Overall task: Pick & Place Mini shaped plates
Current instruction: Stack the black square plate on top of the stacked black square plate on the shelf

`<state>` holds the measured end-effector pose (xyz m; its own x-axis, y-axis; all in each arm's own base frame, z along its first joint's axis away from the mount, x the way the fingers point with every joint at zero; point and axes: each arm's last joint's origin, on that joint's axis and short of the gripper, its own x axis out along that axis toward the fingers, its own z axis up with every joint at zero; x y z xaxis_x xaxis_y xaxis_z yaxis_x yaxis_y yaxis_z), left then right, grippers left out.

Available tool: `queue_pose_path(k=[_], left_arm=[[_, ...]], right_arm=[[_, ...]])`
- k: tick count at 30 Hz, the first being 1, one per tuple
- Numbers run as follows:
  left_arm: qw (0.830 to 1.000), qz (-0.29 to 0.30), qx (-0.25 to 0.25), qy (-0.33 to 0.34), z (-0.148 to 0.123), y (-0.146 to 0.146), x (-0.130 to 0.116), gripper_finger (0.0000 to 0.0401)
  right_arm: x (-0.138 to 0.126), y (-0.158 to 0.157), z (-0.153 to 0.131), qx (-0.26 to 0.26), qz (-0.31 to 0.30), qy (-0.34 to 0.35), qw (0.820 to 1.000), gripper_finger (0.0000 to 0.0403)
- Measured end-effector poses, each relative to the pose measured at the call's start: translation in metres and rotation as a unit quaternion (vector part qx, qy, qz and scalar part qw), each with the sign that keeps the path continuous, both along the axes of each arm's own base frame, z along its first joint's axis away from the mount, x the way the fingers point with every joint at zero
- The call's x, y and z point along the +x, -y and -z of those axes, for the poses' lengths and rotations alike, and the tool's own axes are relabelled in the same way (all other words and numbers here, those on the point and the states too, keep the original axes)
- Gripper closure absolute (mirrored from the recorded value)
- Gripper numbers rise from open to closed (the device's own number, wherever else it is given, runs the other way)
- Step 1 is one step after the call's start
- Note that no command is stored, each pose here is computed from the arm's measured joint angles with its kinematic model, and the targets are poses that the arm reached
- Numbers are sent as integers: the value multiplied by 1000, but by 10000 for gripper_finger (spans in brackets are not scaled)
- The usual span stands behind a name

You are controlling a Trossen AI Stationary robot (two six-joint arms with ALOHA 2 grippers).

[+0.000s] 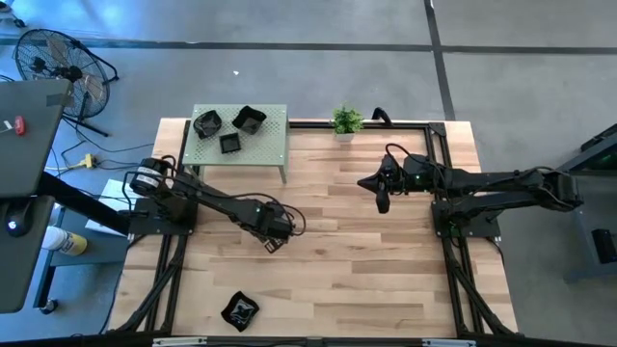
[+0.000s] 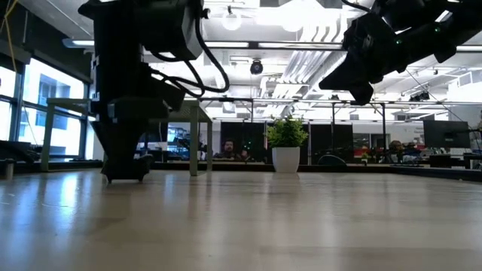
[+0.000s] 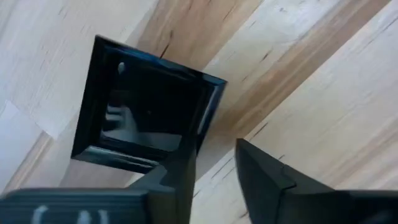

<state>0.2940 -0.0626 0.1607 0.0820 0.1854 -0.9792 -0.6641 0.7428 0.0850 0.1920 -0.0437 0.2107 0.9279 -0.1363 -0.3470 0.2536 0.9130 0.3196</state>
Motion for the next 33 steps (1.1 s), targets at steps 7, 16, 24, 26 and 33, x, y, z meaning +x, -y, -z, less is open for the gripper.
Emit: queue_pose_path(k=[7,16,24,26,33], left_arm=[[1000,21,-2,-8,2,0,-2,376],[997,75,0,-4,-32,4,14,399],[999,41,-6,11,-57,5,22,389],[1000,23,-6,4,-50,6,23,372],[999,-4,-16,-52,-12,9,32,287]], right_arm=[[0,0,0,0,0,0,1000,401],[0,0,0,-1,0,0,1000,401],[0,0,0,-2,1,0,1000,397],[0,0,0,-2,1,0,1000,398],[0,0,0,0,-5,0,1000,398]])
